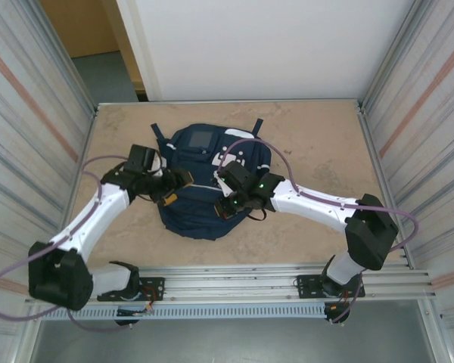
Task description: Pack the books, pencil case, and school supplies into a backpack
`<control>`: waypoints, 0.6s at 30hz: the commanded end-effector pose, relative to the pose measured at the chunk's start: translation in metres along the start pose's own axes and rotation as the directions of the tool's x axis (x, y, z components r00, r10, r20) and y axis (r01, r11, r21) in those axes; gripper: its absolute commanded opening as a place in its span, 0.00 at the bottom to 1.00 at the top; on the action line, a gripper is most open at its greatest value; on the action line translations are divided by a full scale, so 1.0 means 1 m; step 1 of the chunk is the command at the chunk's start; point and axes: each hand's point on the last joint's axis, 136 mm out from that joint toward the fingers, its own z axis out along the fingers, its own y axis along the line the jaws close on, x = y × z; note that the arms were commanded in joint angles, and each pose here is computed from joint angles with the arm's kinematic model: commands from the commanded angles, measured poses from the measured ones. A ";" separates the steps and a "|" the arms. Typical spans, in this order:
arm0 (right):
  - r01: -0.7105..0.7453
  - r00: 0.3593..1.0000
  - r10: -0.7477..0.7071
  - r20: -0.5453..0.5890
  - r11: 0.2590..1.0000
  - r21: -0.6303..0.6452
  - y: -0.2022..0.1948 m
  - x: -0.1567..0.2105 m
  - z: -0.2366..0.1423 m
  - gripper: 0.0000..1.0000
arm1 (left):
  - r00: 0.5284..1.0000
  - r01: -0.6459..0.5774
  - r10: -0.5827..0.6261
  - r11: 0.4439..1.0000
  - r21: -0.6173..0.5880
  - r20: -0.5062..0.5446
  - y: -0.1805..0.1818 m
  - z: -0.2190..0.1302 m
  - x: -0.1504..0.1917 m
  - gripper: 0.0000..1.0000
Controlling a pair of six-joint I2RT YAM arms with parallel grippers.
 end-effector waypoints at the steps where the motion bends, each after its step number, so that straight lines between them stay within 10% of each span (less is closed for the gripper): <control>1: 0.045 0.999 -0.046 0.001 0.996 -0.074 0.024 -0.007 -0.003 0.00 | 0.991 0.101 -0.100 0.995 -0.009 0.087 -0.001 0.004 -0.001 0.77; 12: 0.103 0.994 -0.100 0.034 0.989 -0.104 0.045 -0.004 0.004 0.00 | 0.937 0.291 -0.272 0.955 -0.058 0.219 0.021 0.045 0.001 0.71; 15: 0.114 0.993 -0.110 0.038 0.987 -0.115 0.052 0.001 0.005 0.00 | 0.922 0.307 -0.274 0.948 -0.083 0.273 0.023 0.045 -0.011 0.53; 18: 0.104 0.994 -0.103 0.017 0.991 -0.079 0.042 0.007 0.010 0.00 | 0.916 0.286 -0.243 0.953 -0.095 0.319 0.022 0.040 -0.019 0.08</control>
